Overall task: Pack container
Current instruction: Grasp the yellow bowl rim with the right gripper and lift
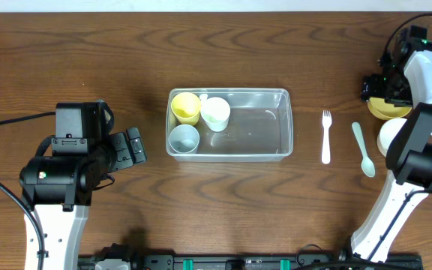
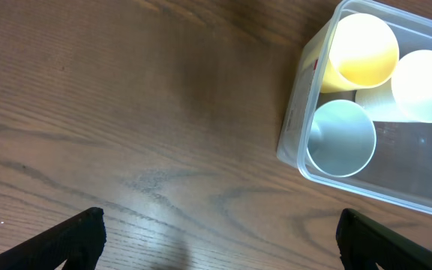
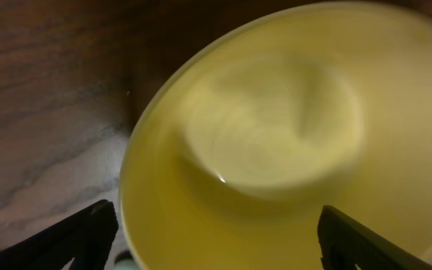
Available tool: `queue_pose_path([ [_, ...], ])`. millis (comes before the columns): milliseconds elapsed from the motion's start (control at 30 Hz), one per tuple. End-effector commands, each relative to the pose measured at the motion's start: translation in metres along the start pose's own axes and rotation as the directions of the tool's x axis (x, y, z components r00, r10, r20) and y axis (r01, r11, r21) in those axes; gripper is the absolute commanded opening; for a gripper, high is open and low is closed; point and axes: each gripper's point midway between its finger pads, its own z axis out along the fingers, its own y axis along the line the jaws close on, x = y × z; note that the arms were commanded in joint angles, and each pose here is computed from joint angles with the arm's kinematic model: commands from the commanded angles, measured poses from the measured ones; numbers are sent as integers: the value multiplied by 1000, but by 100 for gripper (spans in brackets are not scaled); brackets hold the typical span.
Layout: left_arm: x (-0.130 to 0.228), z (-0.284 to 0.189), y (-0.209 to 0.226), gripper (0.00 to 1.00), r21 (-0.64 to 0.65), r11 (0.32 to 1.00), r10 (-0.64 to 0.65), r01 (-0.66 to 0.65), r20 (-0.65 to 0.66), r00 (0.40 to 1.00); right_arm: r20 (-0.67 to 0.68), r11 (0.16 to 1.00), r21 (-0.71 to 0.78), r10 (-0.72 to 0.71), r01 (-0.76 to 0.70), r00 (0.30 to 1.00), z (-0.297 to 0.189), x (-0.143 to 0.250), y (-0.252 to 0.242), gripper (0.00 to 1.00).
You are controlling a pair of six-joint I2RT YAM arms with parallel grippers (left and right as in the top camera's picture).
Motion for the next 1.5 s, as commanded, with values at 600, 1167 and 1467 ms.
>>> queue_pose_path([
  [600,1,1,4,98,-15,1000,-16,16,-1,1000,32,995,-25,-91,92,995,2,-12,40,20],
  [1167,1,1,4,98,-15,1000,-16,16,-3,1000,74,996,-24,-88,90,993,-31,-14,40,1],
  [1467,2,1,4,98,-16,1000,-16,16,-5,1000,384,958,-77,-227,276,895,-198,5,95,1],
])
